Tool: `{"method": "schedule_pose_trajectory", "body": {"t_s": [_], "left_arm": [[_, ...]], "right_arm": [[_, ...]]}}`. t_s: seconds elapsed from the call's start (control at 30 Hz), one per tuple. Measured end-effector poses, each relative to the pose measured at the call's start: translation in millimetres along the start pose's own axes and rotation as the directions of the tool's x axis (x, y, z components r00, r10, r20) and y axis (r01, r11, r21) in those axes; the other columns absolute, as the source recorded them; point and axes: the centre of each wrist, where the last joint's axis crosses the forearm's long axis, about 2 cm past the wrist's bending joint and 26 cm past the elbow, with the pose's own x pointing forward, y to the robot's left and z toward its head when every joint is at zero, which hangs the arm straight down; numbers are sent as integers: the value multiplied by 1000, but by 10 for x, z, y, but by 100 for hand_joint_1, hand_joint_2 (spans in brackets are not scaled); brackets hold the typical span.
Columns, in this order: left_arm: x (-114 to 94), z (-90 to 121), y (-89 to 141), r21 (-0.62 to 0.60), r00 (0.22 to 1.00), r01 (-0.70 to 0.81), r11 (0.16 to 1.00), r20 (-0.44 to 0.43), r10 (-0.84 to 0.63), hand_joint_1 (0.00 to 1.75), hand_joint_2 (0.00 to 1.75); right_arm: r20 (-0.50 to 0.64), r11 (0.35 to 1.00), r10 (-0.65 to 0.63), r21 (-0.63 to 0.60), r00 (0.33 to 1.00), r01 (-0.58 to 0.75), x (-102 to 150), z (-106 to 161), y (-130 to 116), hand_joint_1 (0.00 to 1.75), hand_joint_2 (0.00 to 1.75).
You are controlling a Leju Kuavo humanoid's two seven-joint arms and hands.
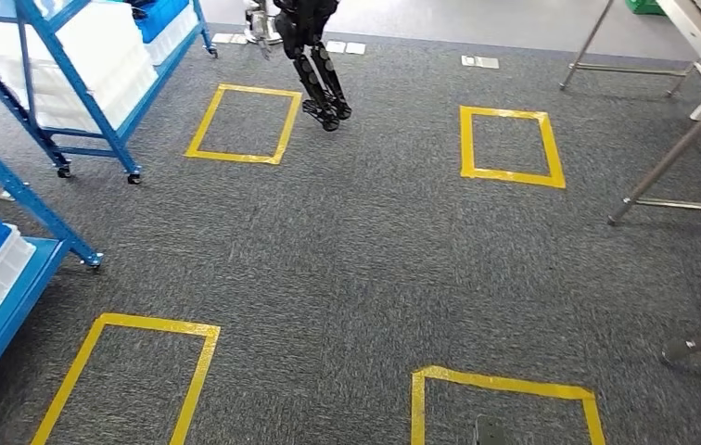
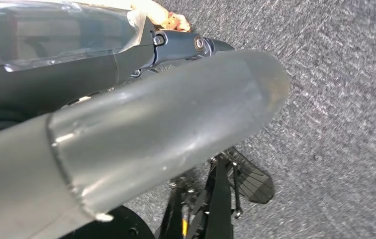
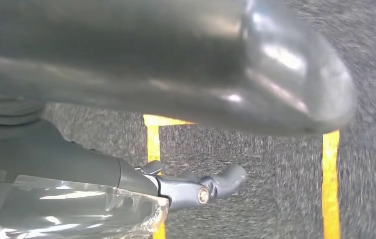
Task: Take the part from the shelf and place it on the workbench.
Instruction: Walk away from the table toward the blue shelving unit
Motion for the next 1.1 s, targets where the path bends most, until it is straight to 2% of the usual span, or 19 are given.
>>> {"method": "schedule_pose_trajectory", "body": {"t_s": [0.6,0.93,1.1], "left_arm": [[-33,-4,34,-37,999,50,998,12,-50,0,0],[20,-23,63,-17,997,68,998,23,-68,0,0],[23,-20,52,-8,995,84,996,56,-84,0,0]], "right_arm": [[-2,1000,-6,-25,1000,6,-93,15,-88,0,0],[40,1000,5,-22,999,-4,19,-23,-36,0,0],[37,999,-1,-34,999,3,-18,-25,-88,0,0]]}}
